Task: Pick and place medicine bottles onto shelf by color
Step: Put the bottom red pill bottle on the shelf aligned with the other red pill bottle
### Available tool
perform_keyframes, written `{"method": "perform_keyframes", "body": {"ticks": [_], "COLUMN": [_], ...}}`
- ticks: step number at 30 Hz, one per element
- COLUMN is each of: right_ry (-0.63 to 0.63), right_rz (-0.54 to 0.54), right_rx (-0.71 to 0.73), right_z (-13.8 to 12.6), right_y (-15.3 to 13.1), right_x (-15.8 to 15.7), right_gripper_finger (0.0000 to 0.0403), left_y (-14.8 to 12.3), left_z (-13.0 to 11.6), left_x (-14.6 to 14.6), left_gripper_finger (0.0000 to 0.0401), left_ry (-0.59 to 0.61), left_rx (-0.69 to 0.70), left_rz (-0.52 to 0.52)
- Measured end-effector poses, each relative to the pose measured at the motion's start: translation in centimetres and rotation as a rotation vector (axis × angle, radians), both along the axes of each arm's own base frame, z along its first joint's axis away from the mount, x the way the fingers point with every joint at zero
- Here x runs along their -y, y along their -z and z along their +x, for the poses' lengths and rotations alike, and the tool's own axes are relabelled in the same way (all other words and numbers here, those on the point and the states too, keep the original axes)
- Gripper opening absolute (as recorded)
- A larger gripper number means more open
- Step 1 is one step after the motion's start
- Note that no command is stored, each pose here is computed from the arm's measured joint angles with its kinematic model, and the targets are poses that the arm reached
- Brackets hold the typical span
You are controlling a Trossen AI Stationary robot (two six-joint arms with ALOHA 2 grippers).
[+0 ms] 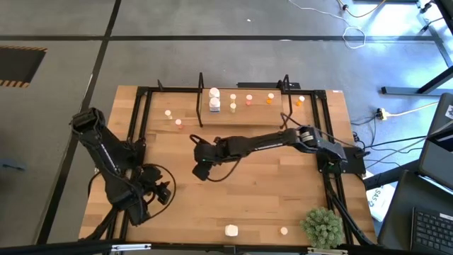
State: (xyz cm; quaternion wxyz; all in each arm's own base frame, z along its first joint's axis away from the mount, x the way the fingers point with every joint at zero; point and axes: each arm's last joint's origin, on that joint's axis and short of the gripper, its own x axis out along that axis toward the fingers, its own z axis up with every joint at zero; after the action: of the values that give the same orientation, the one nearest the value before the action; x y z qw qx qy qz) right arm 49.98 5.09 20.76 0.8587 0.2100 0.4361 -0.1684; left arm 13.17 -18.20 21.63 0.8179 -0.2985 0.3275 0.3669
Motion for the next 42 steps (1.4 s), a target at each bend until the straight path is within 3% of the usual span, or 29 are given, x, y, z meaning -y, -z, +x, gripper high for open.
{"method": "perform_keyframes", "body": {"ticks": [9, 42], "right_ry": [0.079, -0.010], "right_rz": [0.059, 0.144], "right_rx": [-0.091, -0.034], "right_z": [0.4, 2.3], "right_y": [2.5, 6.5], "right_x": [1.6, 0.9], "right_gripper_finger": [0.0135, 0.0135], "left_y": [0.0, 0.0], "left_z": [-0.9, -0.8], "left_x": [0.6, 0.6], "left_gripper_finger": [0.0193, 0.0193], "left_ry": [-0.008, -0.012], "left_rx": [0.033, 0.036], "left_rz": [-0.038, -0.043]}}
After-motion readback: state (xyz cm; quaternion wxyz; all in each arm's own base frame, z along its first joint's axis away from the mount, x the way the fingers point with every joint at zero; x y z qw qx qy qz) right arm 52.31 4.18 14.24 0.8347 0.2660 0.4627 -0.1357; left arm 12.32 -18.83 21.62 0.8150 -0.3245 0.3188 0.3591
